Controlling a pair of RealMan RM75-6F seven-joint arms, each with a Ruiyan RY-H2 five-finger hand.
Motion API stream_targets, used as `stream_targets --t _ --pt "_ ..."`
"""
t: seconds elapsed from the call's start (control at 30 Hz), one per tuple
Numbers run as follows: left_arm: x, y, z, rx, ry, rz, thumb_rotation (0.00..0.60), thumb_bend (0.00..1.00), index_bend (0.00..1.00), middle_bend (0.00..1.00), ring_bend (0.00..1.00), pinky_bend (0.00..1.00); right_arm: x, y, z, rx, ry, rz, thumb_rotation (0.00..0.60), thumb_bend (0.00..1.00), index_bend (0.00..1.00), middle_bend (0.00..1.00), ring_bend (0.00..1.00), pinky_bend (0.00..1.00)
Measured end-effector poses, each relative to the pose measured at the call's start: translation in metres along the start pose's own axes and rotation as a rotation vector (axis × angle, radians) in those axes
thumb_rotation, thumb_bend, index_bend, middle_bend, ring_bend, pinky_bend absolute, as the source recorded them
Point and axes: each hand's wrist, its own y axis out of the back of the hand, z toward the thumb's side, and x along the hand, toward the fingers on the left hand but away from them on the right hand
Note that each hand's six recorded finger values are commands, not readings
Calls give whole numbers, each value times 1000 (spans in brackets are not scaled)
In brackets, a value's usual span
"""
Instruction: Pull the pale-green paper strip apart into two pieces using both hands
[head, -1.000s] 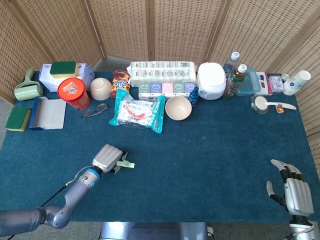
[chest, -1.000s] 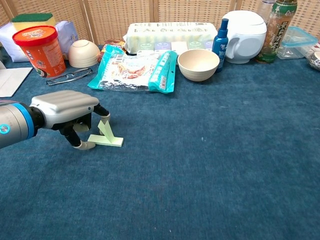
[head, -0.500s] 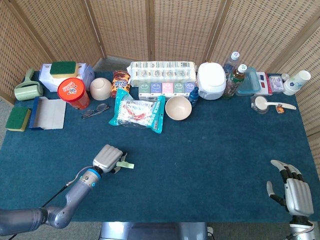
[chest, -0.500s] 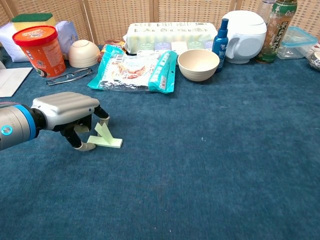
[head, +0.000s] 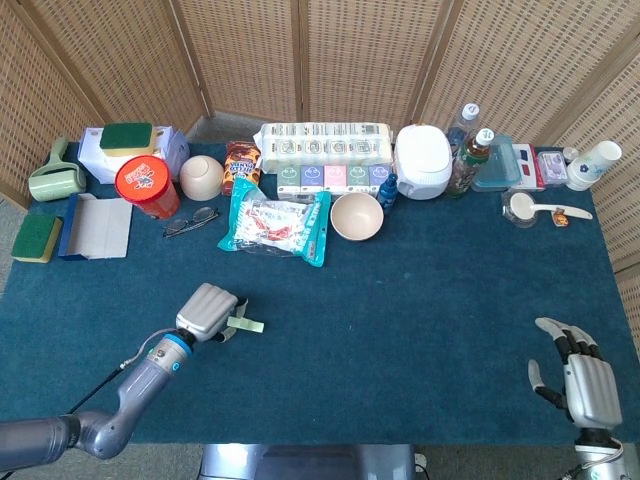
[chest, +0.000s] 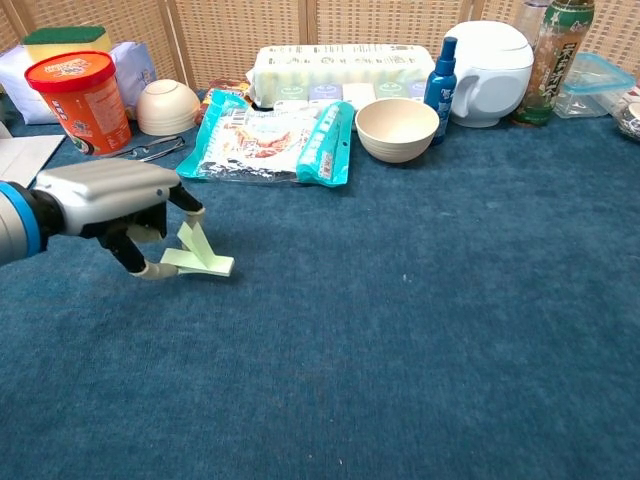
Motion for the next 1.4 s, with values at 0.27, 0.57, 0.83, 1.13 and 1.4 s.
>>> stream_targets --t 0.27,0.57,0.83,1.13,1.4 --pt "-15 37 -21 39 -21 19 600 382 675 1000 1000 1000 -12 -8 14 -40 59 27 600 478 197 244 192 161" --pt "-28 82 -27 45 -85 -40 600 384 681 1000 1000 1000 -26 -18 38 -155 149 60 600 479 188 253 193 183" --pt "-14 113 -6 112 -178 -23 600 385 681 1000 1000 1000 -41 -28 81 -297 282 116 600 478 167 265 203 224" --pt "4 126 13 182 -259 10 600 386 681 1000 1000 1000 -52 -39 126 -432 395 151 600 478 124 270 214 256" --pt "22 137 41 219 -347 36 600 385 681 1000 1000 1000 -58 -44 145 -487 415 146 600 478 123 272 215 257"
